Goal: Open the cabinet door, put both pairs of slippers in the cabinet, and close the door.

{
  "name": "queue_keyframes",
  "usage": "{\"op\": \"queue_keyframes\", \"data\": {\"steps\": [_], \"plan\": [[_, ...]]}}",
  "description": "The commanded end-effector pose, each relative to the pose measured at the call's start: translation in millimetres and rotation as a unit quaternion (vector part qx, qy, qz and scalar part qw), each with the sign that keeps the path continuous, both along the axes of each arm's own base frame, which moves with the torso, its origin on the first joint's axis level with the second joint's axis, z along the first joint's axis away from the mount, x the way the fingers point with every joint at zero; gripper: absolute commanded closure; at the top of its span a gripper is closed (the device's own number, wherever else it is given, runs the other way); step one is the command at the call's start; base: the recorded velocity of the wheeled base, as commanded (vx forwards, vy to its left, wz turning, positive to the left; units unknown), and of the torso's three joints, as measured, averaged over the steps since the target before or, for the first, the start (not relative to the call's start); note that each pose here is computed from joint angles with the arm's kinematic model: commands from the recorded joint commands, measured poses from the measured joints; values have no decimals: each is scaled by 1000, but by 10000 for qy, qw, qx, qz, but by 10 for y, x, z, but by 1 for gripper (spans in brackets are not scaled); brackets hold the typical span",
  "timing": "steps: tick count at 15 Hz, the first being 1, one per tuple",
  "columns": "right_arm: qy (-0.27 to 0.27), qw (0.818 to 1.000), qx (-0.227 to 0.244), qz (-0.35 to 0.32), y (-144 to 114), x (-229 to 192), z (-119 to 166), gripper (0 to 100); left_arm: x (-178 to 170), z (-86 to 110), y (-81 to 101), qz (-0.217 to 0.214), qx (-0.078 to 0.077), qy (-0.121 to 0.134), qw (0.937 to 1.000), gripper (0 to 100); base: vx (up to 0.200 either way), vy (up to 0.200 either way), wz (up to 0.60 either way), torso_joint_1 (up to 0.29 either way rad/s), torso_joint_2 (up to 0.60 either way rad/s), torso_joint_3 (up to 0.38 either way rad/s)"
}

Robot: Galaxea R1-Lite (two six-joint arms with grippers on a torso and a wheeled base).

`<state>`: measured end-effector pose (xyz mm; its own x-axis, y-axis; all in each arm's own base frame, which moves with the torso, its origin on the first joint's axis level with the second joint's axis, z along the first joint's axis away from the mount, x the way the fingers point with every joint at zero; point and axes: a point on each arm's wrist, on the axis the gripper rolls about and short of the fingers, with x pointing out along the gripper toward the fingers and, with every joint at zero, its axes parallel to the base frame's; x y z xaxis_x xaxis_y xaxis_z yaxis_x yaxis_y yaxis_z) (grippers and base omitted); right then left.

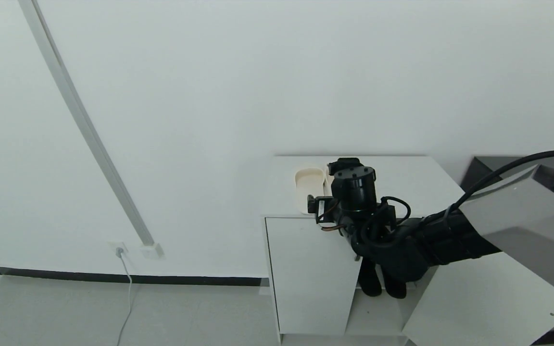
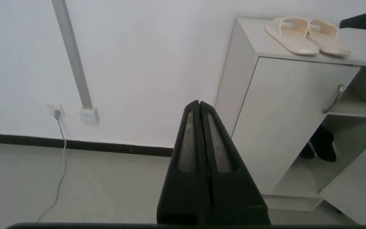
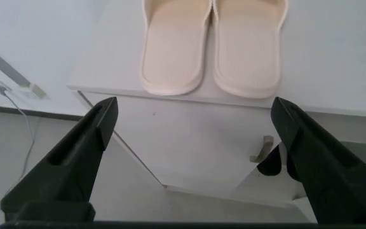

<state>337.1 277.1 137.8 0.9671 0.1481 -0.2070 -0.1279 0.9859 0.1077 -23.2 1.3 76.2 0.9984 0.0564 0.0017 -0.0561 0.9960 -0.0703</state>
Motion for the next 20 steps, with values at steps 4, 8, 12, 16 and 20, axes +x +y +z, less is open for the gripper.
{"op": "queue_keyframes", "data": {"steps": [4, 8, 12, 16, 20], "plan": [[188, 9997, -158, -23, 24, 59, -222, 0, 2, -1, 0, 10, -2, 16, 10000, 100, 200, 0, 0, 10, 2, 0], [235, 9994, -239, -52, 49, 141, -432, 0, 1, -2, 1, 10, -2, 8, 10000, 100, 150, 0, 0, 1, 2, 1], [47, 9993, -366, -77, 20, 333, -573, 0, 1, -2, 0, 2, 6, 9, 10000, 100, 0, 0, 0, 0, 0, 0], [-137, 9993, -333, -88, 20, 600, -593, 0, 1, -2, 0, 10, 6, 9, 10000, 100, 0, 0, 0, 0, 0, 0], [-206, 9992, -323, -121, 71, 783, -561, 0, 1, -2, 0, 2, 6, 9, 10000, 100, 0, 0, 0, 0, 0, 0]]}}
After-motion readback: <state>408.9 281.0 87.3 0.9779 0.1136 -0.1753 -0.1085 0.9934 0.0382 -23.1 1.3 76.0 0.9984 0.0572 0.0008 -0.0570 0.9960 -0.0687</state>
